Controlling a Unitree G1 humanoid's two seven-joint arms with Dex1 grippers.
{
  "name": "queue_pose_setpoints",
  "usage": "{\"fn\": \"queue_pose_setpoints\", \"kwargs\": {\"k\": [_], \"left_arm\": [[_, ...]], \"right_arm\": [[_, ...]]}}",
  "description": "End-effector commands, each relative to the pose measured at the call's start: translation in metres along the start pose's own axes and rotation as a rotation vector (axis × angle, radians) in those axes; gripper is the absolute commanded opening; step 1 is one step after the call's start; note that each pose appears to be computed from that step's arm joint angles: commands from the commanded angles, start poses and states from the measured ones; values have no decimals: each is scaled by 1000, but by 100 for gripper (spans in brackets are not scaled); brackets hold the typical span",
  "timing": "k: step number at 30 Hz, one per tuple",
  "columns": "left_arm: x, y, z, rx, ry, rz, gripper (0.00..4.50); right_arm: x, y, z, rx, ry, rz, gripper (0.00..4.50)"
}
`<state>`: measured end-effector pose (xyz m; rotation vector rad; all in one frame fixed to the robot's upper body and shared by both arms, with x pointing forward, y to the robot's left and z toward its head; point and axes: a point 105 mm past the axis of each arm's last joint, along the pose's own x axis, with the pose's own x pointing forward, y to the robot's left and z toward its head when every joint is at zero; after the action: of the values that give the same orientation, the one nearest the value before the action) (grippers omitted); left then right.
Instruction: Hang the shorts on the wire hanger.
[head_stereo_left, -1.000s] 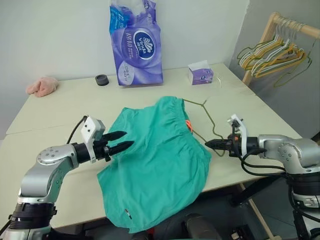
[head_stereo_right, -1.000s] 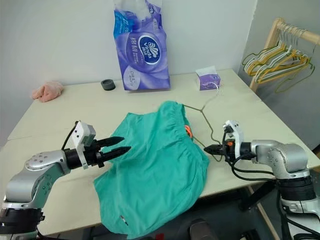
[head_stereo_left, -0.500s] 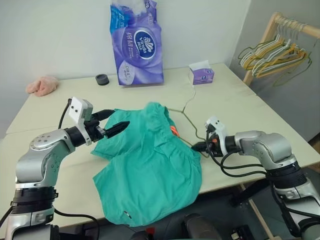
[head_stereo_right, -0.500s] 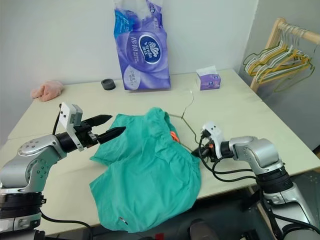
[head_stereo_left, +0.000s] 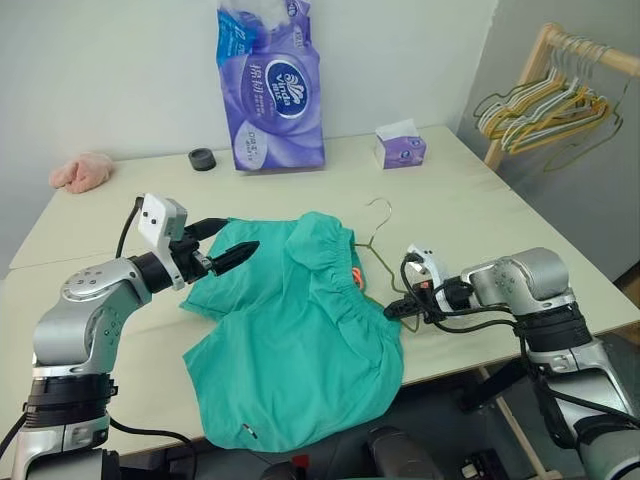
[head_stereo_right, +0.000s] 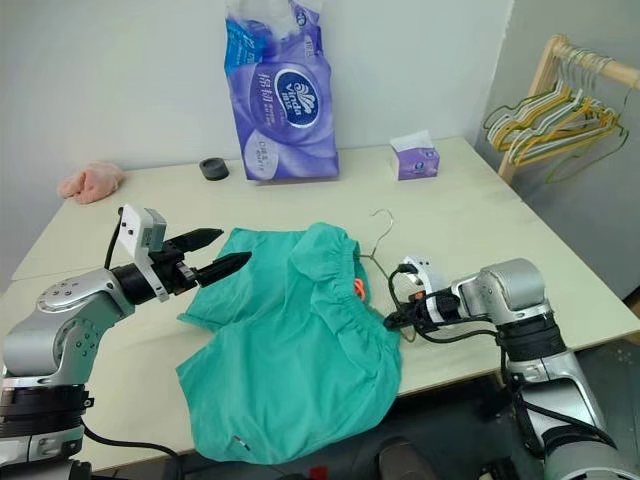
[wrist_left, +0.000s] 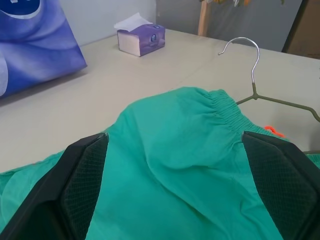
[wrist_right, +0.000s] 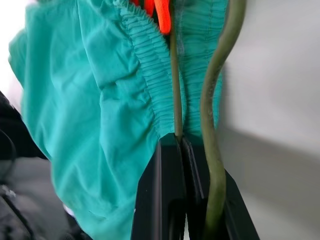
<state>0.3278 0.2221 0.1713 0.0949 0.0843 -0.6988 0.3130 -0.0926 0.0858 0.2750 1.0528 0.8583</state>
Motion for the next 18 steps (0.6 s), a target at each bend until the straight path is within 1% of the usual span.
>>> {"fn": "queue_pose_setpoints", "kwargs": {"k": [1, 4, 6, 8, 10, 11, 14, 16, 18], "left_arm": [[2, -7, 13, 61, -30, -22, 449], [2, -6, 12, 60, -32, -15, 449], [2, -6, 13, 58, -35, -9, 449], [1, -4, 14, 54, -46, 4, 449], [1, -3, 16, 55, -55, 16, 449], [1, -3, 16, 57, -57, 19, 449], [0, 1, 20, 62, -72, 40, 449], [-1, 3, 24, 64, -84, 52, 449], [-5, 8, 37, 61, -117, 58, 449]], "right_arm": [[-3, 4, 22, 54, -113, -14, 0], [-2, 14, 42, 25, -221, -29, 0], [-4, 22, 52, -29, -281, -38, 0], [-8, 32, 65, -174, -364, -77, 0], [-12, 39, 75, -368, -439, -136, 0], [-13, 41, 77, -418, -454, -147, 0], [-13, 53, 80, -728, -505, -205, 0], [-11, 57, 78, -829, -512, -213, 0], [-8, 57, 75, -952, -506, -225, 0]]}}
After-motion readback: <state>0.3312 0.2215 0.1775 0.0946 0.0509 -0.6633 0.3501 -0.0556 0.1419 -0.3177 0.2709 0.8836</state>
